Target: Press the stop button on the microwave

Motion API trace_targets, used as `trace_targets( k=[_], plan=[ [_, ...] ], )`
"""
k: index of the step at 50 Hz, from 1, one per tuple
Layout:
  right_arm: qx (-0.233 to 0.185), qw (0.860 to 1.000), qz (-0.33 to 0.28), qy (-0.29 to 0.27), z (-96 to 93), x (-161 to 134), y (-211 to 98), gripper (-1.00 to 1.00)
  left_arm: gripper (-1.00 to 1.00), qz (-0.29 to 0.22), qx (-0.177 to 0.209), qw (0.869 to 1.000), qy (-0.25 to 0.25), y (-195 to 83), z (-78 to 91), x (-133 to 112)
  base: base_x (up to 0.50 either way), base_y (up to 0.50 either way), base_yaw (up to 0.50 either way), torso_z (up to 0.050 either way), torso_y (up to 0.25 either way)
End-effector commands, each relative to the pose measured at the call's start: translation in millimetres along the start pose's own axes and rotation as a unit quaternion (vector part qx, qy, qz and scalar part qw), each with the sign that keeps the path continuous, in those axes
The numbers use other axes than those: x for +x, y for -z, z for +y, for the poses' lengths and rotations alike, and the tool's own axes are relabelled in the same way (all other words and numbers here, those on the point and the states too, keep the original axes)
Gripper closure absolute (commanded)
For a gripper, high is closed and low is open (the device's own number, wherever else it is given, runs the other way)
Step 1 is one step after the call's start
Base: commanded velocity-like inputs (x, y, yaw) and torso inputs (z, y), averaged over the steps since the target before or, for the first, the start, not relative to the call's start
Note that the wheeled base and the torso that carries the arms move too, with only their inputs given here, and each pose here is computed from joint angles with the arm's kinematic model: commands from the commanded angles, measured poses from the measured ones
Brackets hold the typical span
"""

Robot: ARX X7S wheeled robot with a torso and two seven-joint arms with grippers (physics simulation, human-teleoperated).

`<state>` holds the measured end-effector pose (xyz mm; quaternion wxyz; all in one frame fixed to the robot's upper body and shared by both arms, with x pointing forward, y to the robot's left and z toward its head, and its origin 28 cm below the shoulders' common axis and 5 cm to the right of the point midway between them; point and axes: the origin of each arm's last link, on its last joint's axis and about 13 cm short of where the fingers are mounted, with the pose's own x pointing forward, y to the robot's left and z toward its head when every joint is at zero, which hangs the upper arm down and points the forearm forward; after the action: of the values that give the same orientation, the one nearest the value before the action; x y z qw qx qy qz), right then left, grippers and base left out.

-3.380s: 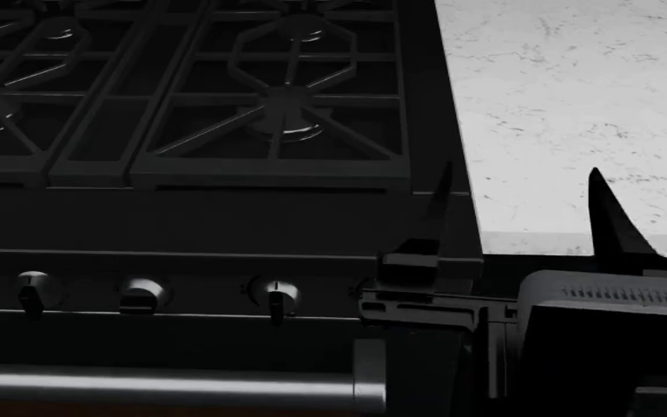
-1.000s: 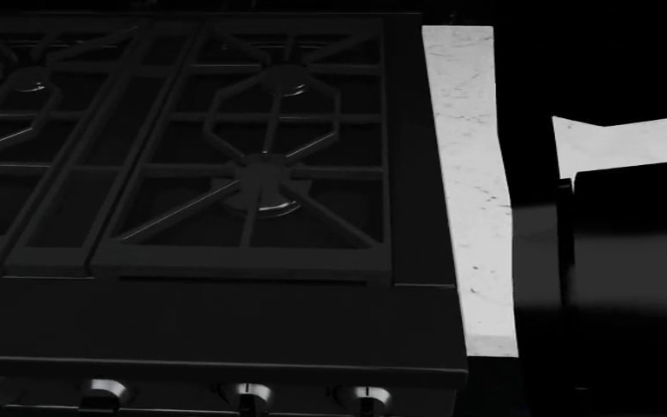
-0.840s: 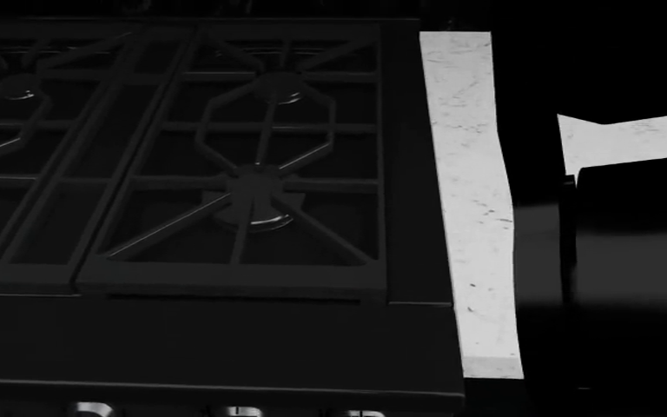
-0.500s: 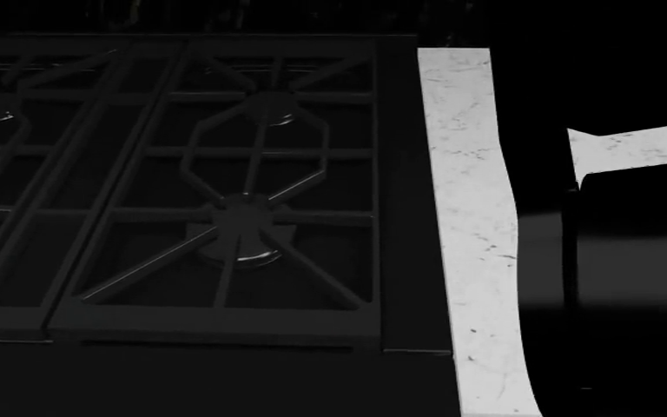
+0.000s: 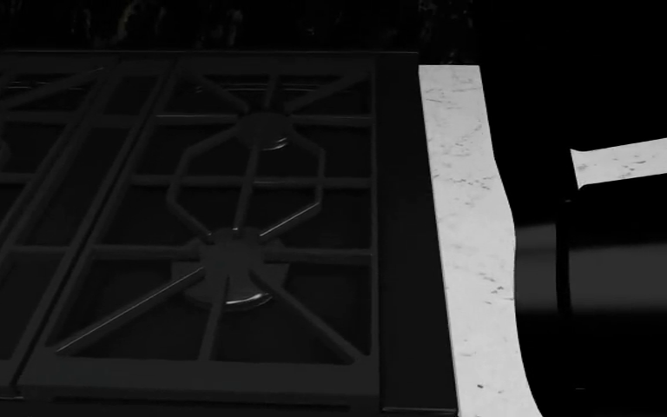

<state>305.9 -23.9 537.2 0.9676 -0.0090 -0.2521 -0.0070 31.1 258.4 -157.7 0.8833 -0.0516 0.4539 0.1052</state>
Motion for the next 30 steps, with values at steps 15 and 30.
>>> trace_targets(
  k=[15,30],
  plan=[
    [-0.013,1.0,-0.008,0.004,-3.1,-0.9,-2.1,-1.0,-1.0,0.003,0.0,1.0,0.0,1.4,0.2,-0.8,0.12,-0.02,0.0,0.05,0.035],
    [-0.013,1.0,-0.009,0.006,-4.1,1.3,2.1,-1.0,-1.0,0.003,0.0,1.0,0.0,1.4,0.2,-0.8,0.13,-0.04,0.0,0.05,0.036]
  ],
)
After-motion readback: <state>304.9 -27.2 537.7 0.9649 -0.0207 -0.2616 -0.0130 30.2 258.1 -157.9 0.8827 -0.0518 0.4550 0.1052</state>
